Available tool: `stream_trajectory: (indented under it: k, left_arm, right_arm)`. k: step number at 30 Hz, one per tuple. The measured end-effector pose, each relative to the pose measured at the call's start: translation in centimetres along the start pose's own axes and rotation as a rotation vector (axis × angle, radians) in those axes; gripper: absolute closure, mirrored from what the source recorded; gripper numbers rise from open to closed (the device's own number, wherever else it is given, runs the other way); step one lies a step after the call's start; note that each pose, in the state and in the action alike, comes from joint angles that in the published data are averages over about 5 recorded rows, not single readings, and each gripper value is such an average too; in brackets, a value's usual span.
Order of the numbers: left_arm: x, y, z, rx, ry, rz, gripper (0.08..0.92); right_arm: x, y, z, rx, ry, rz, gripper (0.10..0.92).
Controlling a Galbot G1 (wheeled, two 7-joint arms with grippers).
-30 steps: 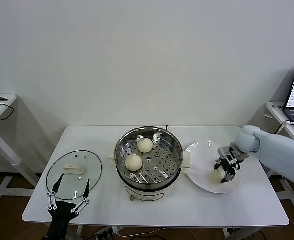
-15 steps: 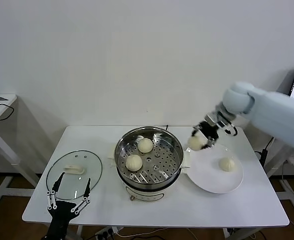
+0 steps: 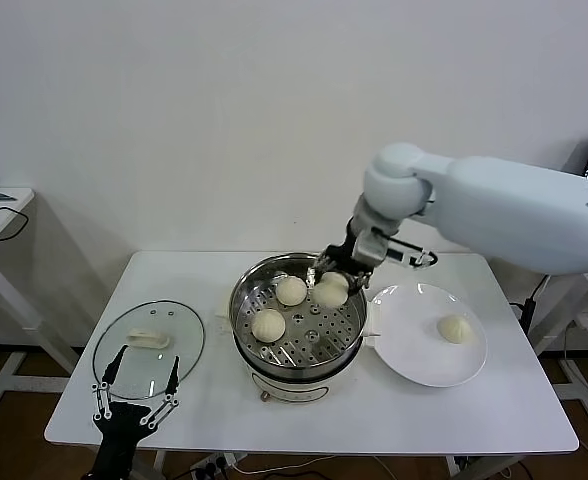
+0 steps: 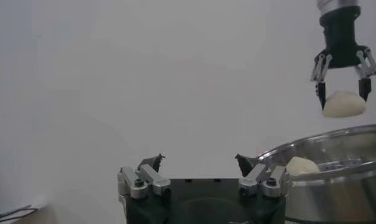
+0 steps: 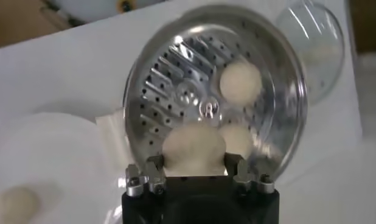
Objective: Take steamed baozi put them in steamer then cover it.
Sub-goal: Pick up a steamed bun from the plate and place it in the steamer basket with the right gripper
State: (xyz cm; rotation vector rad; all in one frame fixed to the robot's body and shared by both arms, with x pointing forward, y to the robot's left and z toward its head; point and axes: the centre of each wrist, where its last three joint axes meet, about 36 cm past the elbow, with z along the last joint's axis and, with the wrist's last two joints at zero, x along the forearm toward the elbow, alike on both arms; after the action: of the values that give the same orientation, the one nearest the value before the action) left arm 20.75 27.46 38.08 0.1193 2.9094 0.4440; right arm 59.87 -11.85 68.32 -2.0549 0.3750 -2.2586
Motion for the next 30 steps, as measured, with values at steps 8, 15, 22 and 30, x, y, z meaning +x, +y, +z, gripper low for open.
stream_trajectory:
  k: [8, 15, 22, 30]
  left_arm:
    - [0.0, 0.0, 0.2, 0.002, 0.002, -0.003, 0.177]
    - [-0.1, 0.0, 0.2, 0.004, 0.001, -0.004, 0.177]
    - [0.0, -0.1, 0.2, 0.005, 0.0, -0.007, 0.177]
    - [-0.2, 0.0, 0.2, 0.008, -0.01, -0.021, 0.177]
  right_arm:
    - [-3.0, -1.2, -1.8, 0.193, -0.026, -0.055, 0.361]
    - [-4.8, -1.8, -2.8, 0.311, -0.04, -0.078, 0.352]
    - [-6.2, -2.5, -3.5, 0.386, -0.045, -0.098, 0.343]
    - [-7.9, -3.4, -4.1, 0.441, -0.058, -0.12, 0.284]
